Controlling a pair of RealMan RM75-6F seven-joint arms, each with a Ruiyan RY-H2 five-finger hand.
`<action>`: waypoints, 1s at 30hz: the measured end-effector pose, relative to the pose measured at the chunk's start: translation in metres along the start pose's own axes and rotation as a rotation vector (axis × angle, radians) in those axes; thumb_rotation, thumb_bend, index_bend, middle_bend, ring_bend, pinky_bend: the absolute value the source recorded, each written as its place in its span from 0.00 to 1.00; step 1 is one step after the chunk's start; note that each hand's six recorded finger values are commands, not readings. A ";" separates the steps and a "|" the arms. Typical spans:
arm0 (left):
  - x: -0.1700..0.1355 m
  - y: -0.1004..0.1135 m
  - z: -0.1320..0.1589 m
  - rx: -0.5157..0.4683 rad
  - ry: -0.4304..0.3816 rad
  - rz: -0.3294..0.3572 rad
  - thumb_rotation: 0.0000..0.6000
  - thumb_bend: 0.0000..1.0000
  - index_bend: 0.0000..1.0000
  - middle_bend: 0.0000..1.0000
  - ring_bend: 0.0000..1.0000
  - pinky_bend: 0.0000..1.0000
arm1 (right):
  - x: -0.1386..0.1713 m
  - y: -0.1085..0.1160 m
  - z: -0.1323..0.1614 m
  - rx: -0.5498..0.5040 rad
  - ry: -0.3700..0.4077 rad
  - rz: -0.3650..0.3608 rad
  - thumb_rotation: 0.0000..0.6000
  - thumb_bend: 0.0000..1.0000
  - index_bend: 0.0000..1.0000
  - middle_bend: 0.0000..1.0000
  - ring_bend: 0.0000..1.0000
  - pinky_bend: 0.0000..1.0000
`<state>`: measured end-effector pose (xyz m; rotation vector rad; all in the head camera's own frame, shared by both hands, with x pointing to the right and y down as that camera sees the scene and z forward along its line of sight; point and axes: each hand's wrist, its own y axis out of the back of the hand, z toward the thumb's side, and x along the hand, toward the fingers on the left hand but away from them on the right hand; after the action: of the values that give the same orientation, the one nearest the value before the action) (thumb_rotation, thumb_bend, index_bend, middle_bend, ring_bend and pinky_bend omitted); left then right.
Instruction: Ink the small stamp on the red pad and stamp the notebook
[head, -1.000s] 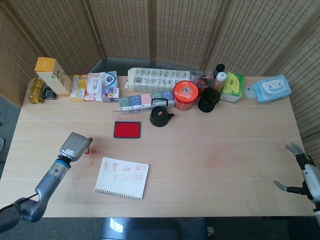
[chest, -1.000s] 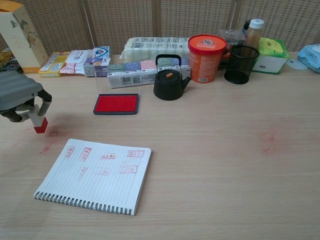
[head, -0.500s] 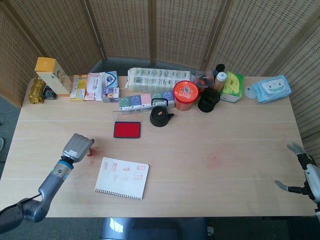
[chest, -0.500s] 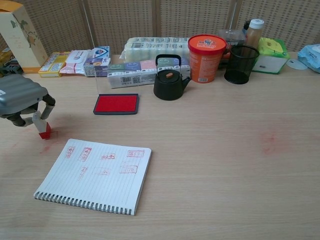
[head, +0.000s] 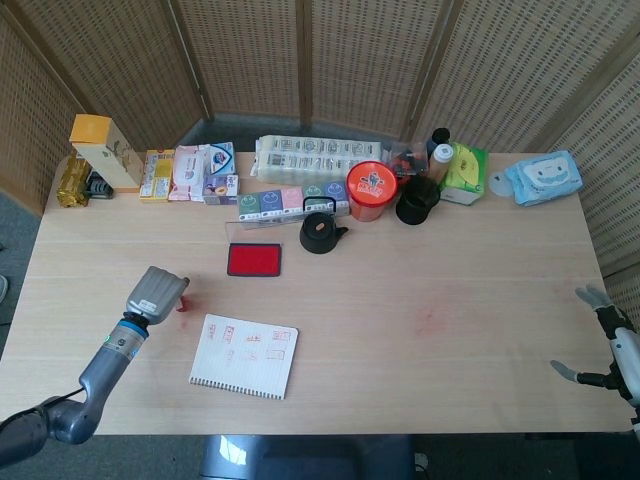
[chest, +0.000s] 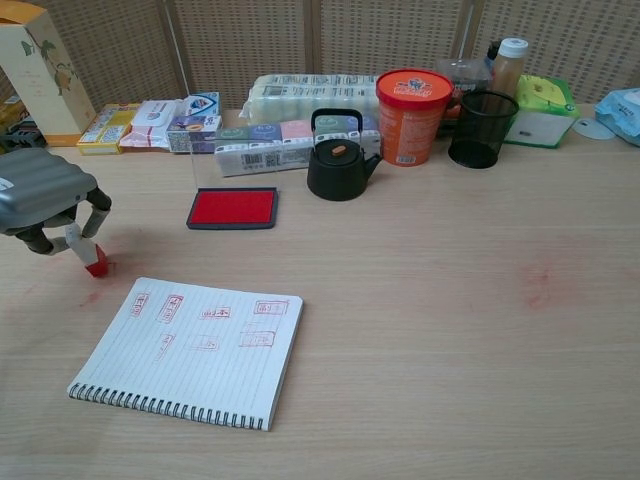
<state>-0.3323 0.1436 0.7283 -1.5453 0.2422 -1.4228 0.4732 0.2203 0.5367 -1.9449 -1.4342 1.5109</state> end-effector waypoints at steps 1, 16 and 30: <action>0.000 0.000 0.000 0.002 0.002 0.000 1.00 0.28 0.67 1.00 1.00 1.00 | 0.000 0.000 0.000 0.000 0.001 0.001 1.00 0.13 0.00 0.00 0.00 0.00; -0.002 0.006 -0.007 -0.002 0.021 0.007 1.00 0.26 0.67 1.00 1.00 1.00 | 0.000 -0.001 0.001 0.002 0.004 0.003 1.00 0.13 0.00 0.00 0.00 0.00; -0.021 0.043 -0.034 -0.099 0.072 0.126 1.00 0.19 0.49 0.83 0.87 0.91 | 0.001 -0.001 0.003 0.003 0.010 0.003 1.00 0.13 0.00 0.00 0.00 0.00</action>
<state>-0.3478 0.1197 0.6771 -1.5323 0.4520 -1.3857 0.4705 0.2207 0.5353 -1.9509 -1.4253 1.5012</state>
